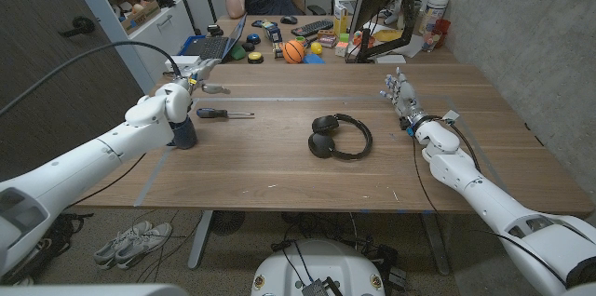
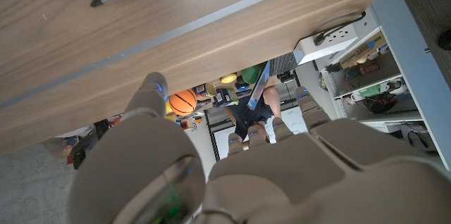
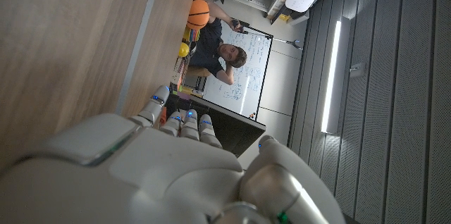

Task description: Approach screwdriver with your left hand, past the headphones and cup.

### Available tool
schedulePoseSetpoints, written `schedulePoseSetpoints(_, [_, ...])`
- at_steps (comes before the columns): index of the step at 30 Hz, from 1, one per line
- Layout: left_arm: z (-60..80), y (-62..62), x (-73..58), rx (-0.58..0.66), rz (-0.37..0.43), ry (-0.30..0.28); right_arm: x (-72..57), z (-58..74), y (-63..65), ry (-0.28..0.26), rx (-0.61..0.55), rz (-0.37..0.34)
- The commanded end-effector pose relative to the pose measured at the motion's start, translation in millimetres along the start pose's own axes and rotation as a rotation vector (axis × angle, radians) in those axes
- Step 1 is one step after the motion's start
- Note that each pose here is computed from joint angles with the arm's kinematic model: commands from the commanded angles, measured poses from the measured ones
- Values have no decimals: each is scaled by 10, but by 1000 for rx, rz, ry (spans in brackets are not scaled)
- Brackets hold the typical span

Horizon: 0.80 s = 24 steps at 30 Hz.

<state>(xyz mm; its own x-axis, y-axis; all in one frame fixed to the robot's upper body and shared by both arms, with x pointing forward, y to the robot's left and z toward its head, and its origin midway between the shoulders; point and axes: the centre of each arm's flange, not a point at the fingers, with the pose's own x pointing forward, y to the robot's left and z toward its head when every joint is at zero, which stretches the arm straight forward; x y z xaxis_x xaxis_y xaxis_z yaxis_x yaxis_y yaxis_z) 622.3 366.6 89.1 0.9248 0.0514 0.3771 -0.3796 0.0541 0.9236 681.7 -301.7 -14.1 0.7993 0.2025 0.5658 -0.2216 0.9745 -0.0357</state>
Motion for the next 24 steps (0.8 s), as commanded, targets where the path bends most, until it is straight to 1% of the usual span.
schedulePoseSetpoints(1, [-29,-64,96,18,-179,-14,-2,20,8,-3,-8,0])
schedulePoseSetpoints(10, [-53,-83,136,39,-250,4,11,24,16,-5,-9,-2])
schedulePoseSetpoints(24, [-56,-112,132,68,-280,22,10,27,29,-8,-8,-5])
